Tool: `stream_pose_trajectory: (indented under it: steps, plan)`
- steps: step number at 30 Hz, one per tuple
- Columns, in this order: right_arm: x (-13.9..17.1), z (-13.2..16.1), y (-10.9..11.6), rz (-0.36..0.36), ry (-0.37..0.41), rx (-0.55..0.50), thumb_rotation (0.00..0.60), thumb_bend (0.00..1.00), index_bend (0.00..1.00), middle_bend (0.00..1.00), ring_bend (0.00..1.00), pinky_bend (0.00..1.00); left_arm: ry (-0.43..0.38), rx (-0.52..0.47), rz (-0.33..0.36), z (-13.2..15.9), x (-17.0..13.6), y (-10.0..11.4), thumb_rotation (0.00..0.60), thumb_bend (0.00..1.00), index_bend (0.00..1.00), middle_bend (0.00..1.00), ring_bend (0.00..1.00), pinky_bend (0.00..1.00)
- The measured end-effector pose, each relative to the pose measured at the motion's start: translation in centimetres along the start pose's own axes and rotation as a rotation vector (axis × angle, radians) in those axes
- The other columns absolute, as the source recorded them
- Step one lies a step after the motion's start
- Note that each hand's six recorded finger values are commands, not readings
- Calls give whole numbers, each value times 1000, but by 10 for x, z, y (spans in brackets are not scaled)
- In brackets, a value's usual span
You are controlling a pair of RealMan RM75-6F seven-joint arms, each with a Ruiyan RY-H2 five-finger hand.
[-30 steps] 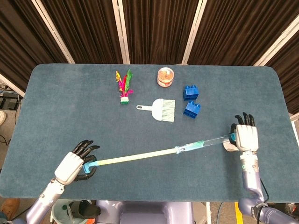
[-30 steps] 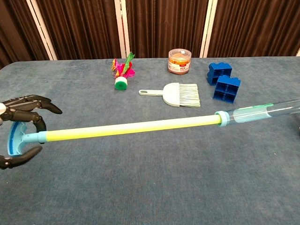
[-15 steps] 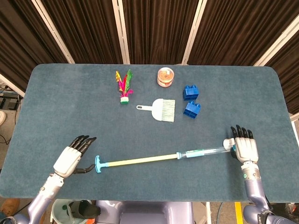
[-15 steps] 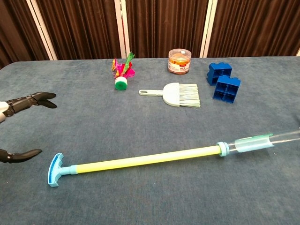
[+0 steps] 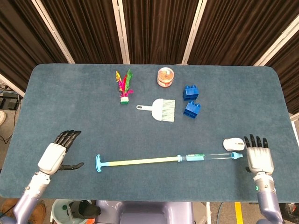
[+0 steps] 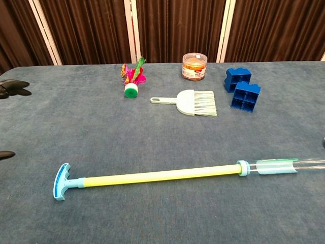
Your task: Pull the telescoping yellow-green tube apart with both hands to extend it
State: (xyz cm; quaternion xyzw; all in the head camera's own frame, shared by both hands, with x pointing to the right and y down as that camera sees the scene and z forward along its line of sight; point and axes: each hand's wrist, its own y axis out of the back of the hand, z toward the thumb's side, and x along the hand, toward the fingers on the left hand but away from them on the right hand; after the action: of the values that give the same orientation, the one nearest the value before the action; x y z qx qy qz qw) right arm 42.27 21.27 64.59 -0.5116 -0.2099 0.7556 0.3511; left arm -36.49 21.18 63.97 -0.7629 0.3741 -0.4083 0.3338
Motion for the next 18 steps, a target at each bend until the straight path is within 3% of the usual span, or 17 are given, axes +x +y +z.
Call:
stream_pose_trajectory:
  steps: [5,10,14,18]
  plan:
    - [16,-5,37,-148,-8,-90,600,0,0,0,0,55,74,60,-16,-10,-10,21,600,103,51,51,68,98]
    - [33,-12,76,-384,28,-207,600,0,0,0,0,55,199,219,6,-24,-22,45,600,101,9,44,68,98]
    - [43,-23,81,-469,50,-336,600,0,0,0,0,55,337,273,97,-39,-35,66,600,76,0,14,58,98]
    - [48,-36,71,-489,81,-475,600,30,0,0,0,55,415,240,104,-48,-42,67,600,74,0,0,21,98]
